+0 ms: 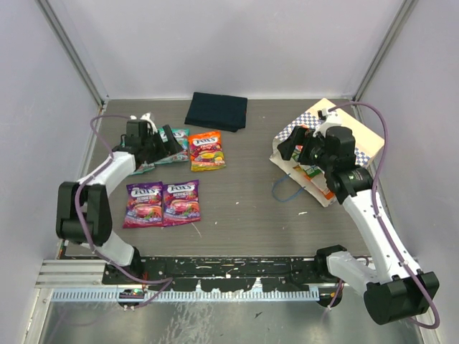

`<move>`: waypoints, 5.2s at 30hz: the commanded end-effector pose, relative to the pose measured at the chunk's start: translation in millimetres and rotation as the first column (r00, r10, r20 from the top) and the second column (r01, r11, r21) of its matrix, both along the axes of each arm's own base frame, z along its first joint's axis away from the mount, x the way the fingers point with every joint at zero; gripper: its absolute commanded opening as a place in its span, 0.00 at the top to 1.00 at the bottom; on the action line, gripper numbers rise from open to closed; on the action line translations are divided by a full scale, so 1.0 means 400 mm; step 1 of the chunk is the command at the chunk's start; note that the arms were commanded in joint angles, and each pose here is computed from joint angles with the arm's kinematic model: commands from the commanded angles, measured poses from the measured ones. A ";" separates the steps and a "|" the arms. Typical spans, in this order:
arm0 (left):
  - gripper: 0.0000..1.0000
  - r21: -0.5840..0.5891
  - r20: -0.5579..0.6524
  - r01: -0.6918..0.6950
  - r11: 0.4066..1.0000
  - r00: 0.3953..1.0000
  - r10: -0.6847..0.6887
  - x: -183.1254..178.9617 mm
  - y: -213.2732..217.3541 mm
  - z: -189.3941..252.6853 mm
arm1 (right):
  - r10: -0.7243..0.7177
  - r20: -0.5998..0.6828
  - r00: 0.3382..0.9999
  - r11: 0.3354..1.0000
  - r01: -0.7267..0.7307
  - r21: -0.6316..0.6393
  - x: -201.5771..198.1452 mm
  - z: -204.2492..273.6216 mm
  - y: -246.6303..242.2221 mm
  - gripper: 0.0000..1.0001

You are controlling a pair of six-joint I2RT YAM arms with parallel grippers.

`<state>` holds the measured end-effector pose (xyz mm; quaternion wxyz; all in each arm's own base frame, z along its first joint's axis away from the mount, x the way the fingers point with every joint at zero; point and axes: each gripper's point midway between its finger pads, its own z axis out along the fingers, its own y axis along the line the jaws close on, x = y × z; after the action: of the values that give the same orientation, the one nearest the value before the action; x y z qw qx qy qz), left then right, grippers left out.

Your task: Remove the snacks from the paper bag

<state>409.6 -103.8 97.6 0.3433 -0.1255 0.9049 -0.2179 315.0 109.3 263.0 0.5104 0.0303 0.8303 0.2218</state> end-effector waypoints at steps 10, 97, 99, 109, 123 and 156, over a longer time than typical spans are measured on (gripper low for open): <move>0.02 0.214 0.409 0.399 0.892 0.792 -0.453 -0.067 -0.400 0.334 | -0.096 0.068 0.993 0.995 0.097 -0.018 -0.028 0.044 -0.051 0.09; 0.83 -0.432 0.303 0.182 0.883 0.952 -0.048 -0.025 -1.197 0.001 | -0.181 0.130 0.975 0.983 0.178 0.038 0.117 0.150 -0.071 0.99; 0.99 -0.402 0.328 0.200 0.894 0.943 -0.064 -0.029 -1.180 0.025 | -0.183 0.138 0.974 0.983 0.179 0.040 0.116 0.157 -0.072 0.99; 1.00 -0.264 0.433 0.332 0.906 0.880 -0.196 -0.095 -1.109 0.120 | -0.193 0.168 0.967 0.981 0.186 0.056 0.120 0.193 -0.075 0.99; 1.00 0.107 0.595 0.759 0.643 0.469 -0.653 -0.330 -1.029 0.244 | -0.230 0.188 0.955 0.973 0.227 0.037 0.119 0.206 -0.107 0.99; 1.00 0.073 0.405 0.461 0.884 0.797 -0.449 -0.256 -0.603 0.421 | -0.125 0.212 0.969 0.992 0.129 -0.006 0.030 0.207 -0.088 0.12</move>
<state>285.3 -371.8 195.5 0.4043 0.2836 0.8226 -0.2818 341.9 77.4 307.8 0.5620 0.0690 0.8047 0.1785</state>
